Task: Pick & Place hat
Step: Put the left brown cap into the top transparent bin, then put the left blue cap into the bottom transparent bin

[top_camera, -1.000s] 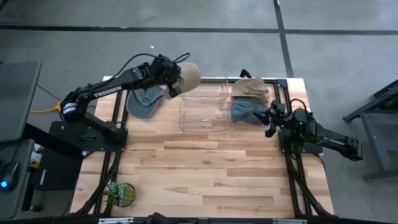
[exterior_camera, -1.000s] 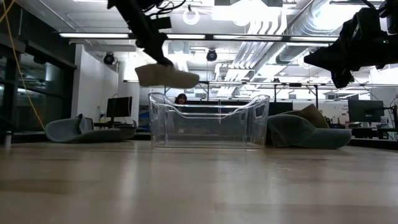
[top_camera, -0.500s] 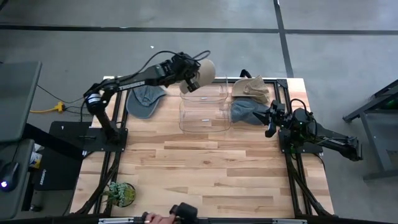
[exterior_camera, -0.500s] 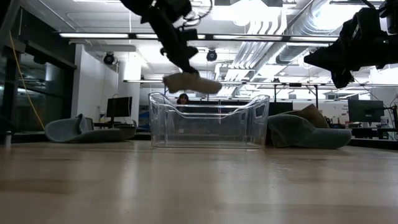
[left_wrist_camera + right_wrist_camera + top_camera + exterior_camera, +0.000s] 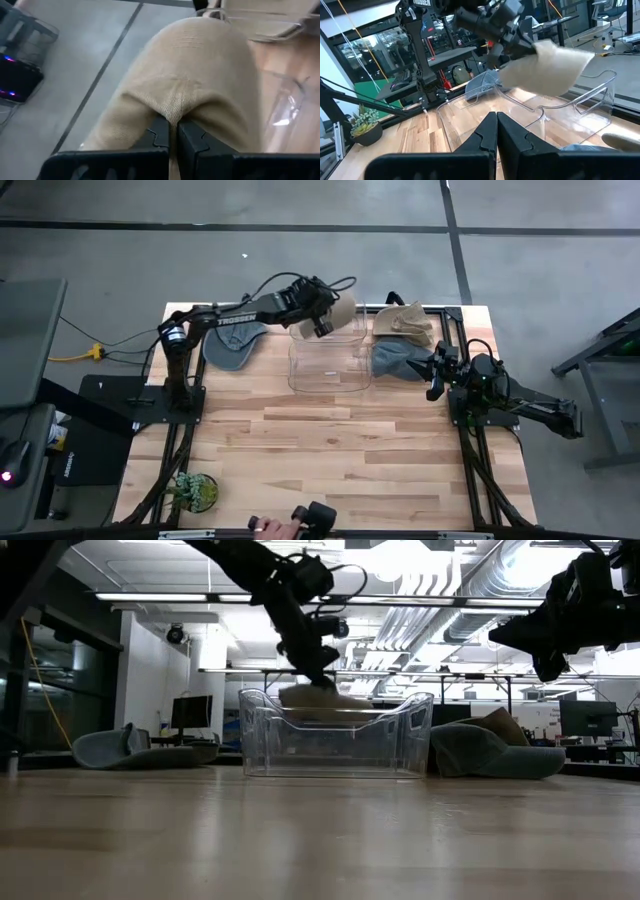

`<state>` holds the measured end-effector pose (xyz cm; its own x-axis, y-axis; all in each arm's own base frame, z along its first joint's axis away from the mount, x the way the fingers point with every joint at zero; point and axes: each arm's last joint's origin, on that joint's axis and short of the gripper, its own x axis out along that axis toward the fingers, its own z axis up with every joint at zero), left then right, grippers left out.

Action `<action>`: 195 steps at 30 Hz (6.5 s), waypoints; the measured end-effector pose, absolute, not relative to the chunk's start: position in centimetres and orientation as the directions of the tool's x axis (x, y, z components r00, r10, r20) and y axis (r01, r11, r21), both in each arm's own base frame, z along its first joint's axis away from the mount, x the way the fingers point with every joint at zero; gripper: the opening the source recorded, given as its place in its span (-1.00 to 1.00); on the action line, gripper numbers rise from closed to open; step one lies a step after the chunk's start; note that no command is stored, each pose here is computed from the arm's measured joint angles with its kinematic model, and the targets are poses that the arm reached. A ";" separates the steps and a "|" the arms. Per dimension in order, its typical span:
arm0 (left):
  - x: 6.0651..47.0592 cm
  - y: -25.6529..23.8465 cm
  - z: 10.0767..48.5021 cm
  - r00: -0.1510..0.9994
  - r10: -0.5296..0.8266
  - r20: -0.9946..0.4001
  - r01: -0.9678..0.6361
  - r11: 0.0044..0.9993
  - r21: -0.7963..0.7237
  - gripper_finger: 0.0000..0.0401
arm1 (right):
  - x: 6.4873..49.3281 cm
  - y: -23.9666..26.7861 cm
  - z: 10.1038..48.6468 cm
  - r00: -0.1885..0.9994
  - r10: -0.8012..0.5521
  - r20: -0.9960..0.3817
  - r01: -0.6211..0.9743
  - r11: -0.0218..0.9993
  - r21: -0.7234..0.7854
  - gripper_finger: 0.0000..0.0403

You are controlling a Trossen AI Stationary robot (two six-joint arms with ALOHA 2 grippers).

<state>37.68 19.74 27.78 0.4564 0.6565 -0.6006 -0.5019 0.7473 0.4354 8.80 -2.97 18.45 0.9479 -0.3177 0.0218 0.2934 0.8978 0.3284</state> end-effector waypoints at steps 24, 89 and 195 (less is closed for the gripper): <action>38.0 19.6 25.1 0.445 0.529 -0.722 -0.442 0.831 0.337 -1.00 | 8.8 -3.0 18.5 0.948 -0.317 0.022 0.293 0.898 0.327 -1.00; 38.8 19.5 24.1 0.432 0.555 -0.711 -0.658 0.733 0.172 0.02 | 8.8 -3.0 18.5 0.948 -0.317 0.022 0.293 0.898 0.327 -1.00; 22.6 14.8 16.4 -0.147 0.537 -0.831 -0.956 0.137 0.258 0.71 | 8.8 -3.0 18.5 0.948 -0.318 0.022 0.293 0.898 0.327 -1.00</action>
<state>22.61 14.75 16.44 -0.1465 0.5374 -0.8305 -0.9564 0.1375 0.2577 8.80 -2.97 18.45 0.9480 -0.3176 0.0218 0.2935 0.8985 0.3266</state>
